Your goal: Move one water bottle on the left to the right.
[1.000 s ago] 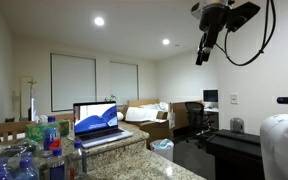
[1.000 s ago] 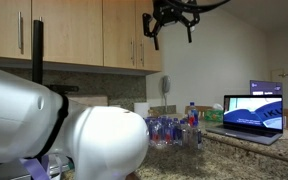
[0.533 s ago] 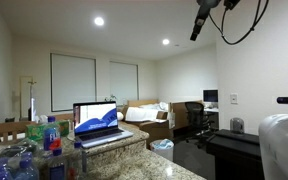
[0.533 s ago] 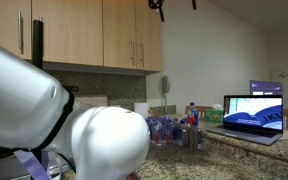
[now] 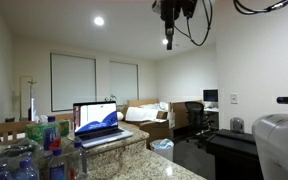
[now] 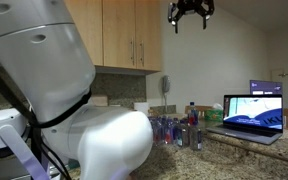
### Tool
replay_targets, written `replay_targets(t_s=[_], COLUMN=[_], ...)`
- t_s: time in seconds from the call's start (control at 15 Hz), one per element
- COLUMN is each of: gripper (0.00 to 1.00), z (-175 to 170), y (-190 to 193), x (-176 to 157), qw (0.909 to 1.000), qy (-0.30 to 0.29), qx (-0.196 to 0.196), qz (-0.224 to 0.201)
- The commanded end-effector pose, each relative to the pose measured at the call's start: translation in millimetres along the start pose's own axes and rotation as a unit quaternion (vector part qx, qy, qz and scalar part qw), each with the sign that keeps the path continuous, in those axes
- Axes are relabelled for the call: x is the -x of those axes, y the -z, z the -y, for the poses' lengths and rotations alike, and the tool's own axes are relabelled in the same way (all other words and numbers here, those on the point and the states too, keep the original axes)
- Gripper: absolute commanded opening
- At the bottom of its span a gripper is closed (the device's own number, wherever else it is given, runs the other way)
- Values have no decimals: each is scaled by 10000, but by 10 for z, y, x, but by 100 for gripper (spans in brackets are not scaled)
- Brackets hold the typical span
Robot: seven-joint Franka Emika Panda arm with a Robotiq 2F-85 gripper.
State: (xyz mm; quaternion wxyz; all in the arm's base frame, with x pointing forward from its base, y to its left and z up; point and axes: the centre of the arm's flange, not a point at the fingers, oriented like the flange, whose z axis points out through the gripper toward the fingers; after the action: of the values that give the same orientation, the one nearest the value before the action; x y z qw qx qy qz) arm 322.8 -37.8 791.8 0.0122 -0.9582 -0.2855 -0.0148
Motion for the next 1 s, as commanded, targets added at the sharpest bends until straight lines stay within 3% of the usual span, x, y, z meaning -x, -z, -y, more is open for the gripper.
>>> replay_targets(t_s=[0.0,0.13,0.47,0.73,0.93], gripper=[100,100,100,100,100], z=[-49,-102,-203,-546,-759], y=[-30,-64,65,267,43], x=[-167,-383,-411,-1058,-1536], qw=[9999,9994,9992,9942,9859], qy=[21,43,-43,23,352], qx=[-37,-39,-7,-60,-347], qz=[152,327,401,1072,1597])
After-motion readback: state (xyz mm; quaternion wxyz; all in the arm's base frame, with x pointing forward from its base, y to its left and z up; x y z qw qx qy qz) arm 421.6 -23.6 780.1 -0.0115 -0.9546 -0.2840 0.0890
